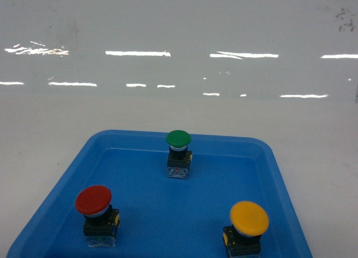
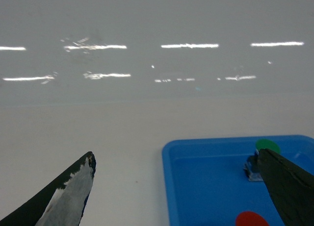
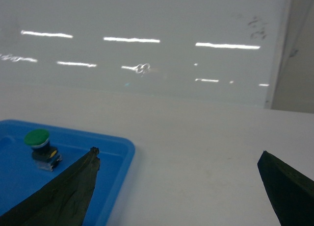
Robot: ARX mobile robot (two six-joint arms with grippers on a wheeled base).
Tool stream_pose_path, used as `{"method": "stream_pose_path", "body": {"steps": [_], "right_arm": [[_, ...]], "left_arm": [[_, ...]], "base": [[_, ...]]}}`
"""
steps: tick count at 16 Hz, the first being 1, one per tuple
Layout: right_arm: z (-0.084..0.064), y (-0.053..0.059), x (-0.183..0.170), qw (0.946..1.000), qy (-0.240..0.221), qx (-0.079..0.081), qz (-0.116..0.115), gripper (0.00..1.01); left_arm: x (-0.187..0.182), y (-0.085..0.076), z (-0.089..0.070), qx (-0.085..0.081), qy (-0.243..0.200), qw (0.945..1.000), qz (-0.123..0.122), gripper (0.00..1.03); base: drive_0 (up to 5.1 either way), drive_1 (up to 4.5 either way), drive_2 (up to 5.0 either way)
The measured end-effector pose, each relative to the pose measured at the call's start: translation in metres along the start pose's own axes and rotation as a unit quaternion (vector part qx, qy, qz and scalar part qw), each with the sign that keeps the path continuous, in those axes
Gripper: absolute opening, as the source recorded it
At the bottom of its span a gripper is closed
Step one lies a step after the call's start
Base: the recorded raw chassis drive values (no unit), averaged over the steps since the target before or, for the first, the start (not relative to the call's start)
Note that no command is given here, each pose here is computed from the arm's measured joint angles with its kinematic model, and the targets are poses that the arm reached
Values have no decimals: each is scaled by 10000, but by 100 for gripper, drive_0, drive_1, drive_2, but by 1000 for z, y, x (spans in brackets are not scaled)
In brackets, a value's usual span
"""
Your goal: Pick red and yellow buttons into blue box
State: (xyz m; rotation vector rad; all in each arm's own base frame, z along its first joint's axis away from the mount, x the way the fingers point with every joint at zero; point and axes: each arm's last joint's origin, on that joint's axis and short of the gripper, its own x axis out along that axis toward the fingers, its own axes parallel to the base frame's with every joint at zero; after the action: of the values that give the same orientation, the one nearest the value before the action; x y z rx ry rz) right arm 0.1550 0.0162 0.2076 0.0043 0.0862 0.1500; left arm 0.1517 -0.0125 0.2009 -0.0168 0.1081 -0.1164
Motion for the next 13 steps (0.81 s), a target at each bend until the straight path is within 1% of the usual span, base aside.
{"method": "stream_pose_path", "body": {"steps": [1, 2, 4, 5, 6, 7, 8, 9, 10, 11, 13], "right_arm": [[0, 1, 9, 9997, 204, -6, 121, 98], [0, 4, 18, 9981, 540, 3, 311, 98], [3, 8, 33, 9960, 775, -4, 454, 98], [6, 8, 37, 9951, 851, 37, 505, 98], [10, 10, 40, 9946, 898, 55, 521, 98], [11, 10, 41, 9929, 1013, 146, 606, 98], [11, 14, 43, 9914, 1100, 184, 681, 98], [10, 17, 43, 9877, 1279, 261, 858, 98], [7, 24, 45, 9854, 1419, 225, 913, 98], [5, 32, 47, 9832, 1499, 158, 1027, 98], [6, 53, 53, 9836, 1458, -27, 1064, 98]], "left_arm": [[8, -4, 2, 39, 279, 9995, -107, 98], [18, -10, 3, 116, 536, 9981, -277, 98], [33, -14, 6, 169, 808, 9960, -331, 98], [38, -15, 7, 189, 960, 9946, -348, 98], [40, -17, 5, 227, 999, 9940, -385, 98], [40, -18, 3, 261, 1060, 9933, -371, 98], [40, -19, 3, 294, 1057, 9932, -391, 98], [40, -19, 3, 315, 1050, 9933, -374, 98], [40, -19, 3, 317, 1054, 9932, -372, 98], [40, -19, 3, 317, 1052, 9932, -372, 98], [40, -19, 3, 317, 1054, 9932, -372, 98]], "base": [[0, 0, 0], [0, 0, 0], [0, 0, 0], [0, 0, 0], [0, 0, 0], [0, 0, 0], [0, 0, 0], [0, 0, 0], [0, 0, 0], [0, 0, 0], [0, 0, 0]]}}
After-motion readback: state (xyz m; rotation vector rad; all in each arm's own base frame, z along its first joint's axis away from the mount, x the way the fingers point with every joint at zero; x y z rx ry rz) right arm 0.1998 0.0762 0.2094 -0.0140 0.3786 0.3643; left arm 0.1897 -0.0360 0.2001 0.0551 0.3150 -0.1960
